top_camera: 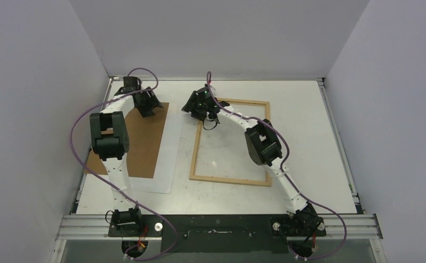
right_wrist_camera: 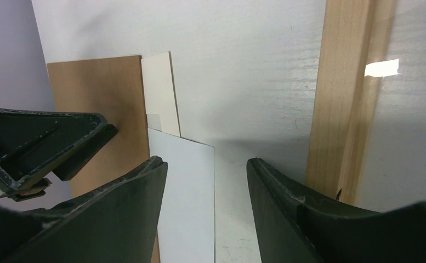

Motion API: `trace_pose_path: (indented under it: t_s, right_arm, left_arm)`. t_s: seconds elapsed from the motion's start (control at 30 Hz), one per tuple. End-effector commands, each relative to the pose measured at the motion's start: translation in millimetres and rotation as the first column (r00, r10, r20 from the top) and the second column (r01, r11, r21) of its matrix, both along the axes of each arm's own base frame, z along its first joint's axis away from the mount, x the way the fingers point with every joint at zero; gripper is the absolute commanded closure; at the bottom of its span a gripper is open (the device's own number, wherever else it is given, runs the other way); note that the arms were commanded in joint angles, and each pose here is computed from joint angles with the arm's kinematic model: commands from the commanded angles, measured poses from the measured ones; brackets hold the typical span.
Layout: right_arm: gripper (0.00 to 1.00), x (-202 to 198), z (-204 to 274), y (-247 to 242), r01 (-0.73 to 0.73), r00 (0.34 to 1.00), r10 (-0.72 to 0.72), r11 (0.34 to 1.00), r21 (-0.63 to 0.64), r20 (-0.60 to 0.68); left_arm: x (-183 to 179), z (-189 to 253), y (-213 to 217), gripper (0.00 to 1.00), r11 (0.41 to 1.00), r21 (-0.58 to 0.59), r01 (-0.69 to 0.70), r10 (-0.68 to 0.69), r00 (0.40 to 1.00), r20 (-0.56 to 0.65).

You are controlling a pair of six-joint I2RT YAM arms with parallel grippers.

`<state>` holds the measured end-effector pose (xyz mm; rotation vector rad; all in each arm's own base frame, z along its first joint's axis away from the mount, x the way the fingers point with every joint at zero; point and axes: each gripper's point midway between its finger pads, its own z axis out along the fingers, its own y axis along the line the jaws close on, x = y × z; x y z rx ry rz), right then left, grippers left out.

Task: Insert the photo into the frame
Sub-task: Adjust the photo frame item at the center of the board.

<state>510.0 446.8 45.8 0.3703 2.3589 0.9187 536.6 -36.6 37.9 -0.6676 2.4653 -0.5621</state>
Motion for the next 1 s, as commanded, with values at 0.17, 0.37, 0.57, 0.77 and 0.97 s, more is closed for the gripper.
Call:
trace_pose_path:
  t_s: [0.17,0.37,0.57,0.77,0.97]
  right_arm:
    - [0.43,-10,-36,-11,-0.048,0.998,0.044,0.997,-0.068,-0.054]
    - [0.42,-15,-40,-18,-0.062,0.995,0.053,0.993,-0.099,-0.089]
    - [0.41,-27,-40,-16,-0.089,0.991,0.077,0.991,-0.104,-0.11]
    - [0.39,-24,-32,-13,-0.086,0.994,0.082,0.995,-0.047,-0.075]
    - [0.39,-21,-36,-21,-0.054,0.994,0.044,0.993,-0.1,-0.098]
  left_arm:
    - [-46,-43,-17,0.5,0.996,0.004,0.087,-0.085,0.981,-0.177]
    - [-88,-62,-37,0.52,0.993,-0.046,0.11,-0.118,0.961,-0.25]
    - [-117,-73,-62,0.54,0.986,-0.056,0.159,-0.169,0.936,-0.309]
    - [-136,-77,-63,0.57,0.988,-0.062,0.139,-0.152,0.932,-0.329]
    - [-142,-69,-62,0.58,0.988,-0.059,0.144,-0.155,0.93,-0.332]
